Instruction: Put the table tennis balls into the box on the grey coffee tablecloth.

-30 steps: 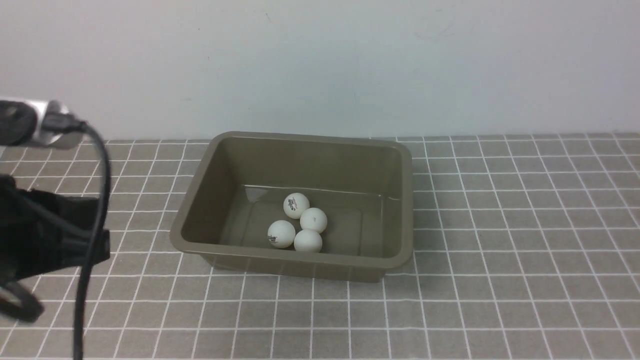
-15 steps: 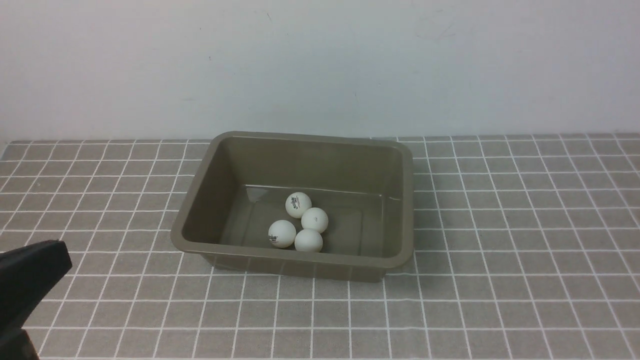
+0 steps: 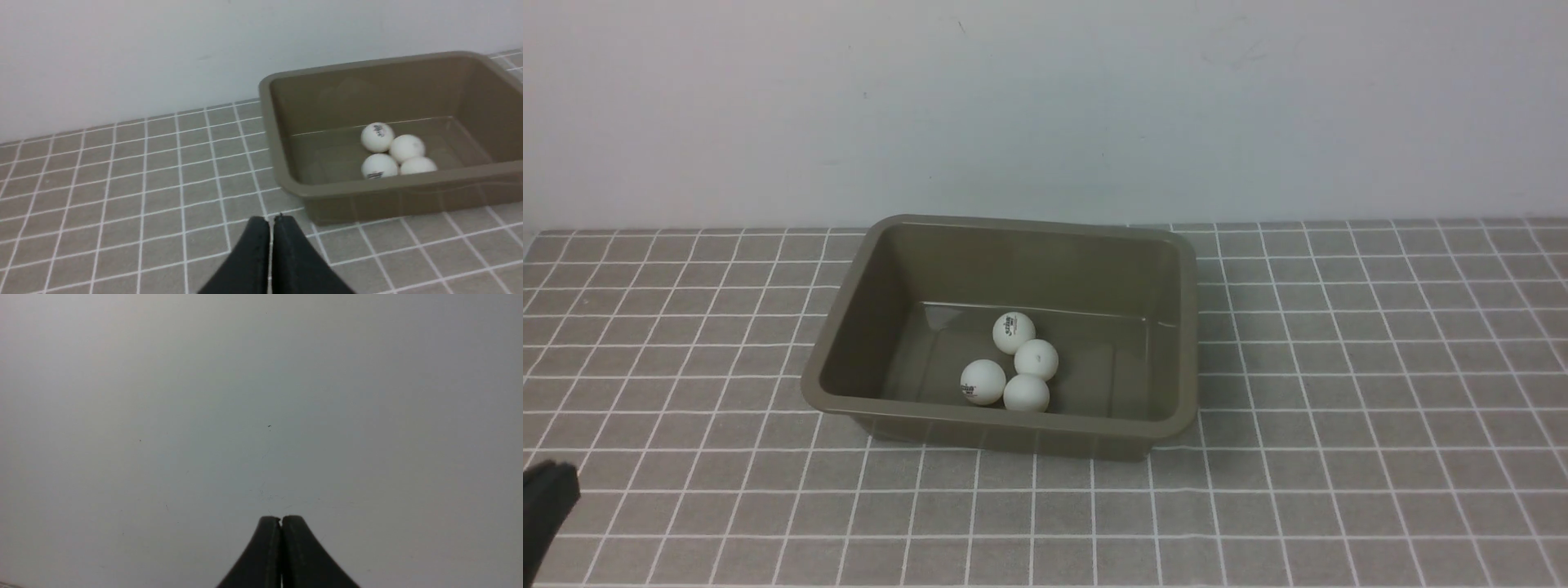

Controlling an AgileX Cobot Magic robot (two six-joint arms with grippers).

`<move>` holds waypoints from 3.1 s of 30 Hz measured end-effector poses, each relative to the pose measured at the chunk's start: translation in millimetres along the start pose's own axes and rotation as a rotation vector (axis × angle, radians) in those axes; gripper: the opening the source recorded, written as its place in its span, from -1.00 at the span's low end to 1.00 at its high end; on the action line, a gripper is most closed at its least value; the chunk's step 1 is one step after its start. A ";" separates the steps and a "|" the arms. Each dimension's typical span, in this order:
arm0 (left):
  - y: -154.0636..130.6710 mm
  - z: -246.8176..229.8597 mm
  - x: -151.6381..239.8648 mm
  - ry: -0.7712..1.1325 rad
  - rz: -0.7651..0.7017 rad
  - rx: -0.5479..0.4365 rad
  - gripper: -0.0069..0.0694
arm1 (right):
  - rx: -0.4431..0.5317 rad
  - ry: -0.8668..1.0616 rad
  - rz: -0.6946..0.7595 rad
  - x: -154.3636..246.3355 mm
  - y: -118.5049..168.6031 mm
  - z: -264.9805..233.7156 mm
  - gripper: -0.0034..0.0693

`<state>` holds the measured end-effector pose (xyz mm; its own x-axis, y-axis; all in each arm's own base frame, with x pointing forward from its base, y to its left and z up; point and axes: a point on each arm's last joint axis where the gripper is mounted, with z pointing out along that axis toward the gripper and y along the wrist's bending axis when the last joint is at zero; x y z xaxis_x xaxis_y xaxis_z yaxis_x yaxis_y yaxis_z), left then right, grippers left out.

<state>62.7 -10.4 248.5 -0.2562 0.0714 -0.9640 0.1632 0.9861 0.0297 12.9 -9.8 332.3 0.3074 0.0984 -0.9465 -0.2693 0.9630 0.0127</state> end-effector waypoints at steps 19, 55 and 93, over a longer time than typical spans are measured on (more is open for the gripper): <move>2.5 9.5 77.9 0.045 -0.045 -0.096 -0.83 | 0.002 0.002 -0.001 0.2 -0.2 0.0 -0.94; 2.5 9.5 77.9 0.045 -0.048 -0.096 -0.83 | -0.072 0.253 0.010 63.2 15.4 4.4 -0.94; 2.4 9.5 77.9 0.044 -0.051 -0.094 -0.83 | 0.244 0.548 -0.048 157.3 -2.1 -8.6 -0.94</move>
<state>52.2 -3.9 171.0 -0.3043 0.0251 -0.9522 0.0588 0.9982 0.0075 54.0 1.5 180.6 -0.2182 -0.0281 -0.9755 -0.0291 0.9993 -0.0222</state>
